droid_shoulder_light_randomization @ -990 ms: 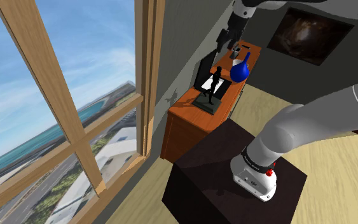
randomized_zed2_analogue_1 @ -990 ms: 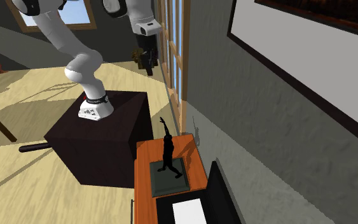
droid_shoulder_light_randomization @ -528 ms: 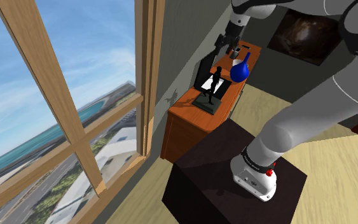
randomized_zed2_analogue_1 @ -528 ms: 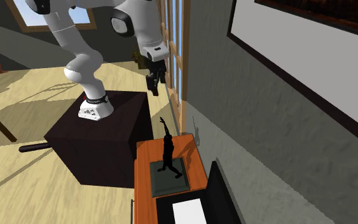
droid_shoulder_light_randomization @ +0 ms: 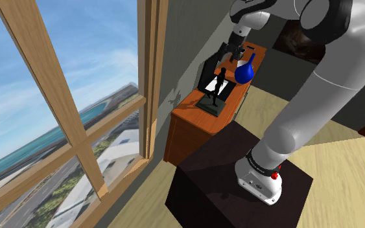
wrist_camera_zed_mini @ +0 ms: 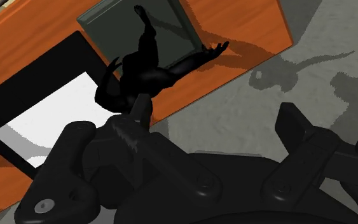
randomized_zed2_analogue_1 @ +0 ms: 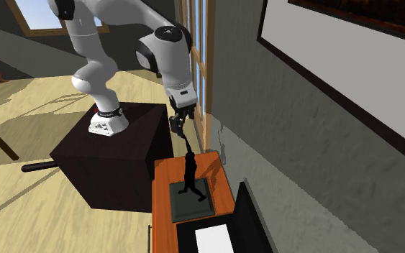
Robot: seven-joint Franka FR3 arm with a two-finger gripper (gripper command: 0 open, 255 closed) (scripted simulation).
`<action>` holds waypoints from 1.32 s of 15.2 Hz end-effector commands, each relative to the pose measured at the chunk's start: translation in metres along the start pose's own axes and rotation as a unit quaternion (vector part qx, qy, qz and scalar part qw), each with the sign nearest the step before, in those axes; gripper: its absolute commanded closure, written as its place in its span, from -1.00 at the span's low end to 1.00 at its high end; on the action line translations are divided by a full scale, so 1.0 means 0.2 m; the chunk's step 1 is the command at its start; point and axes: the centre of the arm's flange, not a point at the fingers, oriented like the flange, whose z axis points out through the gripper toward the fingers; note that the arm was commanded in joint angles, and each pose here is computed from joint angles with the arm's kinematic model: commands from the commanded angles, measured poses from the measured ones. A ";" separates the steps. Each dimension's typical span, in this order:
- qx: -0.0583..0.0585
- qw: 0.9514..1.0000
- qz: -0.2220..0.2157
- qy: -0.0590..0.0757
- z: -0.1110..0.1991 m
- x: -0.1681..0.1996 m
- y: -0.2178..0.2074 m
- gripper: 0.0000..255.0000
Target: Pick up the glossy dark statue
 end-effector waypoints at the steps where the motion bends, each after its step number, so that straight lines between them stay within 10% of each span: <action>1: 0.007 1.000 0.018 -0.004 0.08 0.07 0.11 -1.00; 15: 0.022 0.998 0.057 -0.013 0.45 0.18 0.37 -1.00; 16: 0.022 0.998 0.057 -0.013 0.45 0.19 0.37 1.00; 20: 0.022 0.998 0.057 -0.013 0.45 0.19 0.37 1.00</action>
